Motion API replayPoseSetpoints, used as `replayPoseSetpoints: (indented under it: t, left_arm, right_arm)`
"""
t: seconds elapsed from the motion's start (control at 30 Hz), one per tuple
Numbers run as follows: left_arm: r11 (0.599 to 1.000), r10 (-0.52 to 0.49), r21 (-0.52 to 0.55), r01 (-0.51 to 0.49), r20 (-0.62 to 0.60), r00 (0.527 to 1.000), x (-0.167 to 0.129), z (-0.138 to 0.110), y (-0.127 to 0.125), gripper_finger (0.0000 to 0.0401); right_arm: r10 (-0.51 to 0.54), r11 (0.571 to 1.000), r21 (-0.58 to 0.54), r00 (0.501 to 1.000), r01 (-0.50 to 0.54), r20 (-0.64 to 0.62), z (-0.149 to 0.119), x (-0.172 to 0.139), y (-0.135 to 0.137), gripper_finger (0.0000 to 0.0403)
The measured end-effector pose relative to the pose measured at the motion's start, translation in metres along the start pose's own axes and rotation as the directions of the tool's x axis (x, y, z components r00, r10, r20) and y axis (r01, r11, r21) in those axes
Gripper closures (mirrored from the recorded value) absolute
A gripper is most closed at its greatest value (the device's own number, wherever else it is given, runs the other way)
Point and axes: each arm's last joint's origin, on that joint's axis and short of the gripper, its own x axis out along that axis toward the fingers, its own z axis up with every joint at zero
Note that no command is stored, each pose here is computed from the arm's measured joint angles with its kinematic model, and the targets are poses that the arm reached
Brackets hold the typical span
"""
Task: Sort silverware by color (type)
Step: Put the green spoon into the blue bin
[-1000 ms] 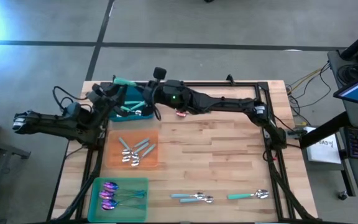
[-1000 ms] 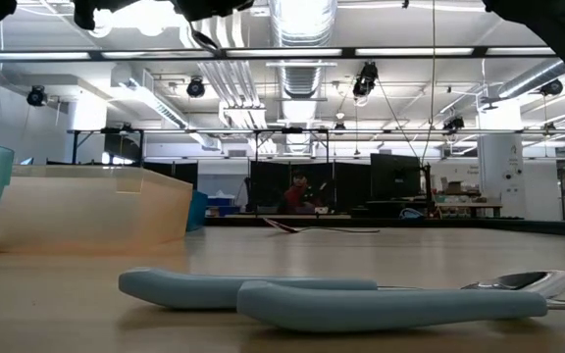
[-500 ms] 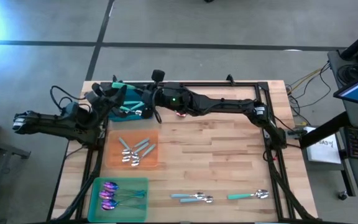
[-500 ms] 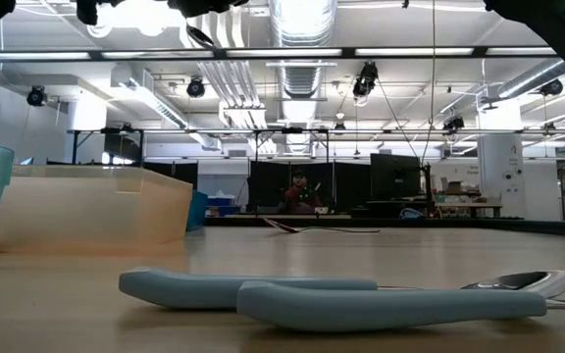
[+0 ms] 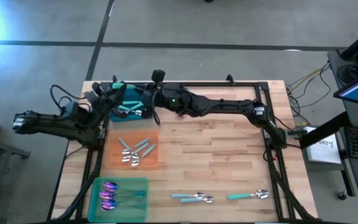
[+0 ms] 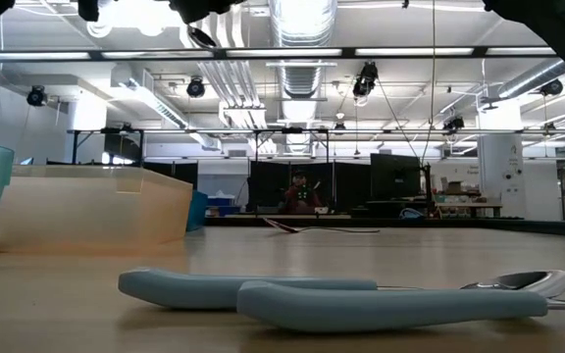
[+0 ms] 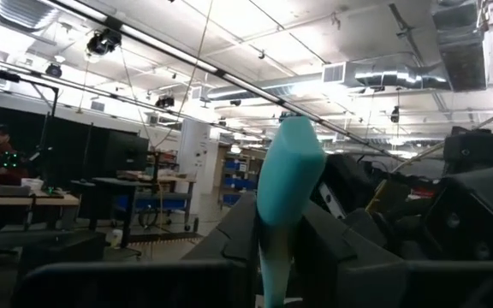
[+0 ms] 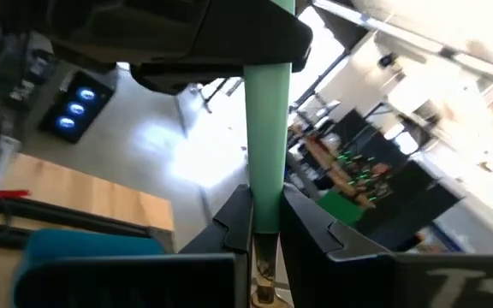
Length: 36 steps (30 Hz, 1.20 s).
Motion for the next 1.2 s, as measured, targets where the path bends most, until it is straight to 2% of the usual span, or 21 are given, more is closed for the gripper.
replayPoseSetpoints:
  t: [0.13,0.33,0.43,0.53,0.6,0.67,0.8,0.87,0.93,1.07,1.2]
  left_arm:
    - [0.998,-0.001,0.059,0.002,-0.017,1.000,0.005,0.008,-0.001,0.0371]
    - [0.977,0.085,0.203,-0.064,-0.098,0.992,0.019,0.020,0.001,0.0371]
    - [0.948,0.152,0.303,-0.098,-0.161,0.975,0.029,0.020,0.004,0.0371]
    - [0.904,0.229,0.415,-0.105,-0.263,0.937,0.038,0.016,0.011,0.0371]
    - [0.875,0.290,0.473,-0.097,-0.355,0.889,0.042,0.009,0.016,0.0371]
    - [0.843,0.360,0.532,-0.080,-0.445,0.820,0.045,-0.002,0.023,0.0371]
    - [0.783,0.468,0.622,-0.035,-0.551,0.691,0.052,-0.029,0.033,0.0371]
    - [0.775,0.488,0.632,-0.002,-0.596,0.637,0.055,-0.042,0.037,0.0371]
    - [0.784,0.485,0.619,0.052,-0.662,0.572,0.058,-0.058,0.039,0.0371]
    - [0.783,0.494,0.602,0.157,-0.755,0.431,0.062,-0.089,0.043,0.0371]
    - [0.773,0.514,0.583,0.251,-0.806,0.292,0.061,-0.115,0.044,0.0371]
  right_arm:
    - [-0.039,0.997,-0.067,0.999,0.039,-0.007,-0.001,0.001,-0.005,0.0363]
    - [-0.085,0.995,-0.060,0.988,0.078,-0.126,-0.023,0.008,-0.020,0.0283]
    - [-0.124,0.992,-0.029,0.962,0.121,-0.241,-0.037,0.010,-0.028,0.0258]
    - [-0.107,0.993,0.011,0.908,0.121,-0.406,-0.058,0.009,-0.030,0.0249]
    - [-0.036,0.994,0.070,0.852,0.085,-0.523,-0.075,0.004,-0.029,0.0248]
    - [0.048,0.991,0.130,0.775,0.044,-0.630,-0.091,-0.003,-0.025,0.0247]
    - [0.207,0.974,0.221,0.566,-0.044,-0.798,-0.113,-0.024,-0.013,0.0251]
    - [0.273,0.960,0.269,0.450,-0.075,-0.850,-0.122,-0.035,-0.006,0.0255]
    - [0.312,0.949,0.302,0.350,-0.084,-0.883,-0.130,-0.044,0.000,0.0260]
    - [0.333,0.943,0.320,0.217,-0.095,-0.917,-0.138,-0.057,0.010,0.0270]
    - [0.396,0.915,0.384,0.092,-0.127,-0.914,-0.141,-0.070,0.021,0.0275]
